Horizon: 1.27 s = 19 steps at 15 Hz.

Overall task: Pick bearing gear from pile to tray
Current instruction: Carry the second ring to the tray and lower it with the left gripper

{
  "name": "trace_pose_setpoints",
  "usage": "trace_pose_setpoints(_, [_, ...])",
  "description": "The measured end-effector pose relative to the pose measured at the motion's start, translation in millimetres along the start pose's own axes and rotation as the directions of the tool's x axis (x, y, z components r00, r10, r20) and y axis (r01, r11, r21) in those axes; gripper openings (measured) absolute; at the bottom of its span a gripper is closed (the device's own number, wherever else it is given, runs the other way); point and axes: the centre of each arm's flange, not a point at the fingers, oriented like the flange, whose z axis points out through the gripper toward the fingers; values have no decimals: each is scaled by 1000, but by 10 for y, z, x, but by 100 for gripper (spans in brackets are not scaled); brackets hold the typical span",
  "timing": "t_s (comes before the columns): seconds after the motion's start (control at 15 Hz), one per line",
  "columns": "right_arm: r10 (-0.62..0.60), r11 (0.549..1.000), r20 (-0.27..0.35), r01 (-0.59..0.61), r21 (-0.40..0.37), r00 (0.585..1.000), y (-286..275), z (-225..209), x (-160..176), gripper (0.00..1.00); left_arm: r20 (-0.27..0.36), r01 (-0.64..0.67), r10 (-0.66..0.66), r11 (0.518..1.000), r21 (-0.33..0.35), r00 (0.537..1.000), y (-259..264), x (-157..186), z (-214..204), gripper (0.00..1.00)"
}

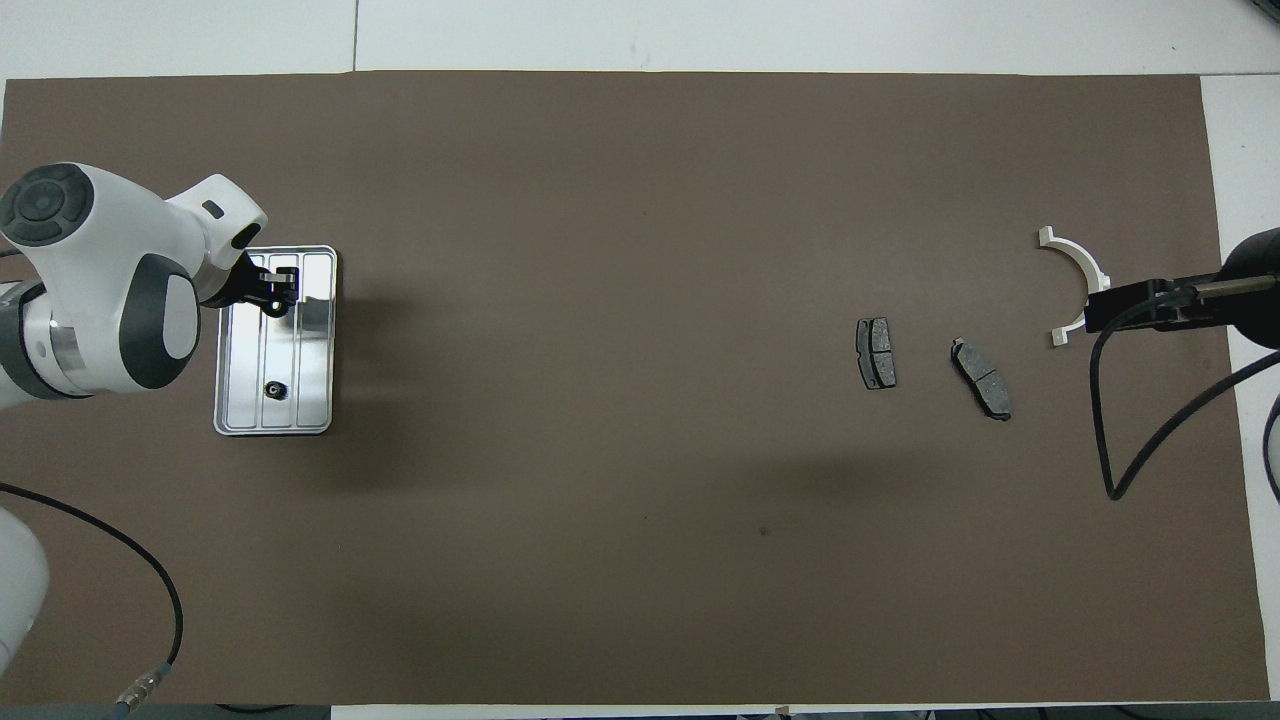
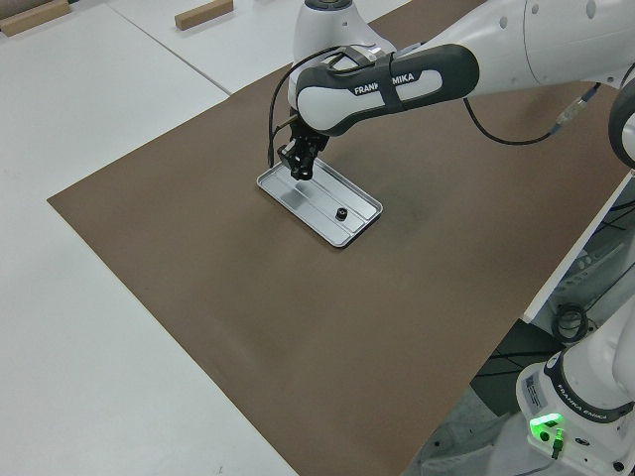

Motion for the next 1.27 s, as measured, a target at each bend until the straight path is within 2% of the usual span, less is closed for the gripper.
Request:
trace_pose_setpoints(0.27, [0, 1000, 0, 0, 0, 1000, 0, -1, 0, 100, -9, 3, -3, 1000, -2, 1000, -4, -70, 139, 34])
trace_pose_setpoints(1.27, [3, 1000, -3, -3, -1, 1000, 15, -15, 2, 100, -12, 18, -18, 1000, 1, 1000, -100, -70, 138, 34])
